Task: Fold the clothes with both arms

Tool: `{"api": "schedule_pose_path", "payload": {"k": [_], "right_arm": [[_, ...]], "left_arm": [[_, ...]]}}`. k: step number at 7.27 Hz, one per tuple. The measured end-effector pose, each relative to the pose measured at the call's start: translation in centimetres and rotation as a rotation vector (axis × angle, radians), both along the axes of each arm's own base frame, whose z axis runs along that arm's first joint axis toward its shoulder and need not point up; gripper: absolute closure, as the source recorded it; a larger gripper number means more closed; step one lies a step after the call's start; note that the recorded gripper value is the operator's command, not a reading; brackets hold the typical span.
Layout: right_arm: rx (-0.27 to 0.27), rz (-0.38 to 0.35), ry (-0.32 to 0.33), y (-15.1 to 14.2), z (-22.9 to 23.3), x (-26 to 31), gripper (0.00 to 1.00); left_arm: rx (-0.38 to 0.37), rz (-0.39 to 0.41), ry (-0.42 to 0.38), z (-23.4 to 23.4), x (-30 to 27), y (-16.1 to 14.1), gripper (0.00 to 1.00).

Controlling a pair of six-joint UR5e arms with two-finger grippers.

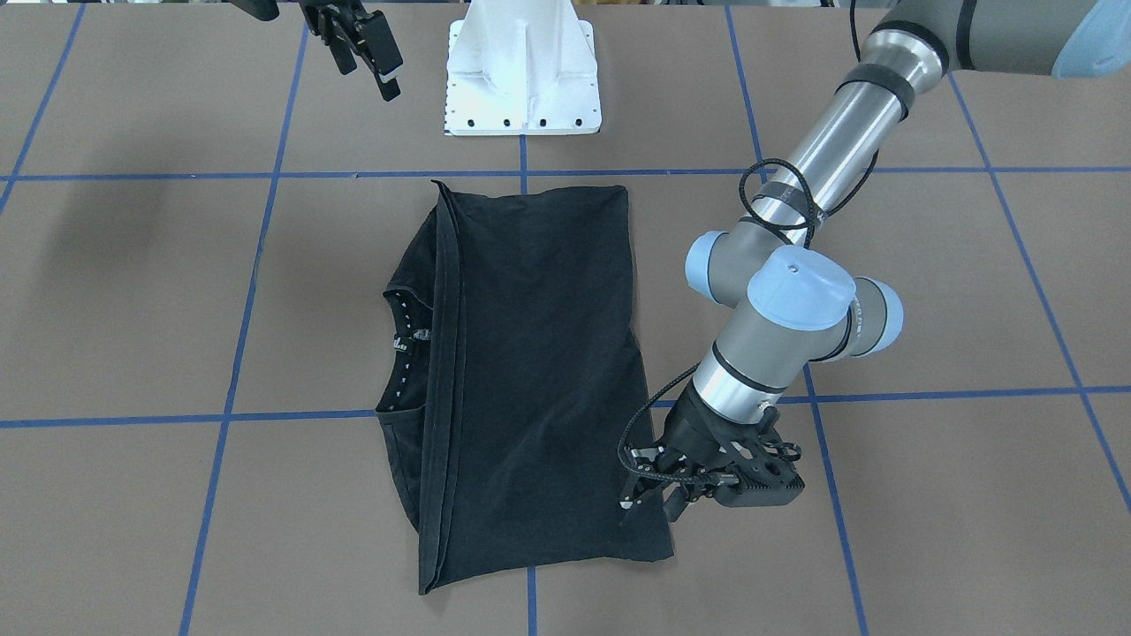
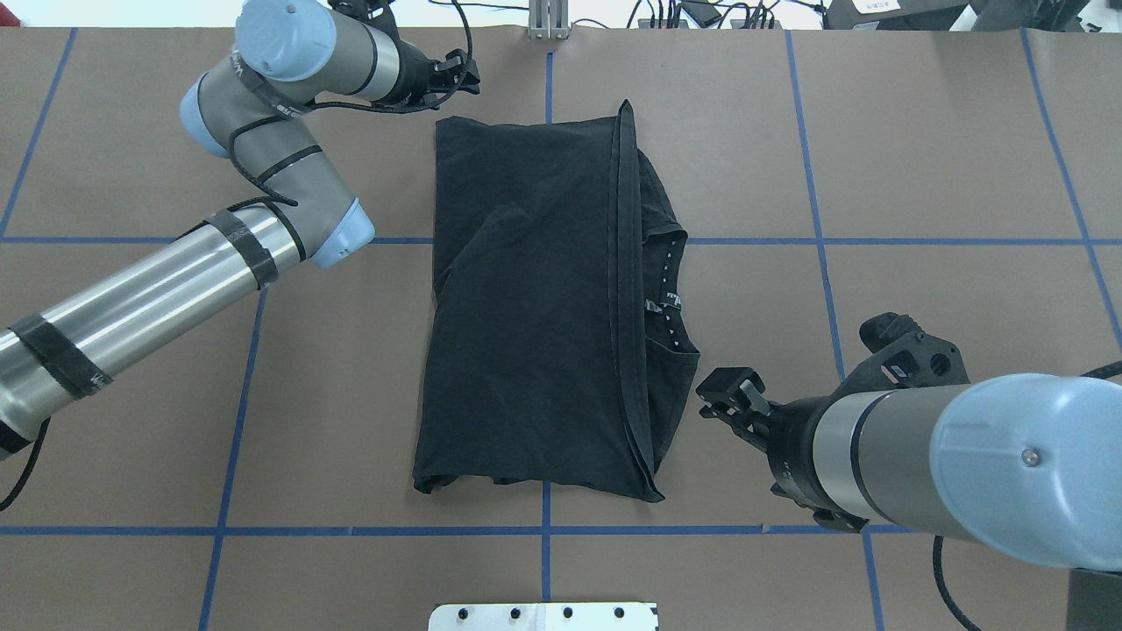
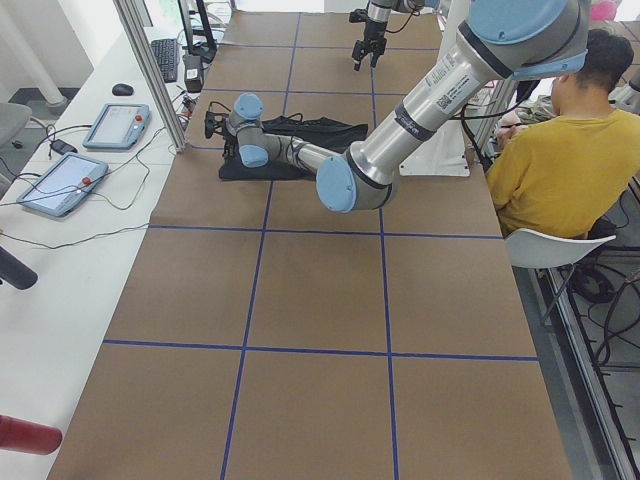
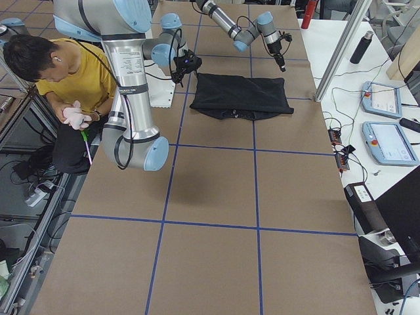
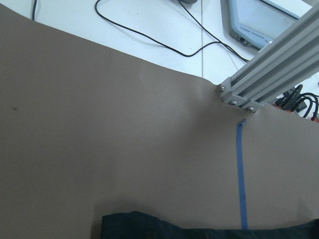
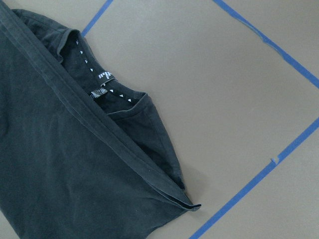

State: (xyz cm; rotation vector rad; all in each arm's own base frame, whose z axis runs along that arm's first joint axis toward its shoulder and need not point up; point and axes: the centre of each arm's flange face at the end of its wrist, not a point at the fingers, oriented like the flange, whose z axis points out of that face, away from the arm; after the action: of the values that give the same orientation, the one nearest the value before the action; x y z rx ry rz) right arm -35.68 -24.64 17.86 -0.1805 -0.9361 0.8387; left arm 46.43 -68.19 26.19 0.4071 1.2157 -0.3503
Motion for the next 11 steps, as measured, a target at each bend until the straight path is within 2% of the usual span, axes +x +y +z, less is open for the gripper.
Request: {"api": "schedule_pose_path", "payload": {"k": [2, 3, 4, 5, 6, 7, 8, 9, 10, 11], "right_arm": [[0.003, 0.02, 0.032, -1.9, -0.1, -5.5, 0.05], [0.009, 0.012, 0.061, -2.9, 0.1, -8.5, 0.13], [0.057, -0.035, 0.098, -3.3, 0.5, -10.2, 0.22], [0.168, -0.146, 0.148, -3.3, 0.8, -11.0, 0.29], [0.335, -0.321, 0.219, -3.1, 1.5, -12.1, 0.38], [0.507, -0.517, 0.299, -3.1, 2.7, -13.8, 0.42], [0.63, -0.68, 0.366, -3.5, 4.2, -15.4, 0.43], [0.705, -0.8, 0.405, -4.2, 5.4, -16.4, 0.42], [0.734, -0.863, 0.41, -4.7, 6.0, -16.9, 0.39], [0.701, -0.837, 0.392, -4.6, 6.0, -17.7, 0.4]], "left_arm": [[-0.003, 0.019, 0.021, 2.3, -2.8, 3.6, 0.0], [-0.005, 0.024, 0.027, 3.1, -3.6, 4.6, 0.0], [-0.009, 0.024, 0.029, 3.6, -4.0, 5.1, 0.0], [-0.014, 0.021, 0.032, 3.8, -4.1, 5.3, 0.0], [-0.019, 0.017, 0.034, 3.9, -4.2, 5.3, 0.0], [-0.026, 0.012, 0.038, 4.0, -4.3, 5.4, 0.0], [-0.035, 0.009, 0.042, 4.1, -4.4, 5.4, 0.0], [-0.037, 0.007, 0.047, 4.0, -4.6, 5.5, 0.0], [-0.032, 0.007, 0.054, 3.8, -5.1, 5.8, 0.0], [-0.027, 0.008, 0.06, 3.9, -5.7, 6.4, 0.0]]}}
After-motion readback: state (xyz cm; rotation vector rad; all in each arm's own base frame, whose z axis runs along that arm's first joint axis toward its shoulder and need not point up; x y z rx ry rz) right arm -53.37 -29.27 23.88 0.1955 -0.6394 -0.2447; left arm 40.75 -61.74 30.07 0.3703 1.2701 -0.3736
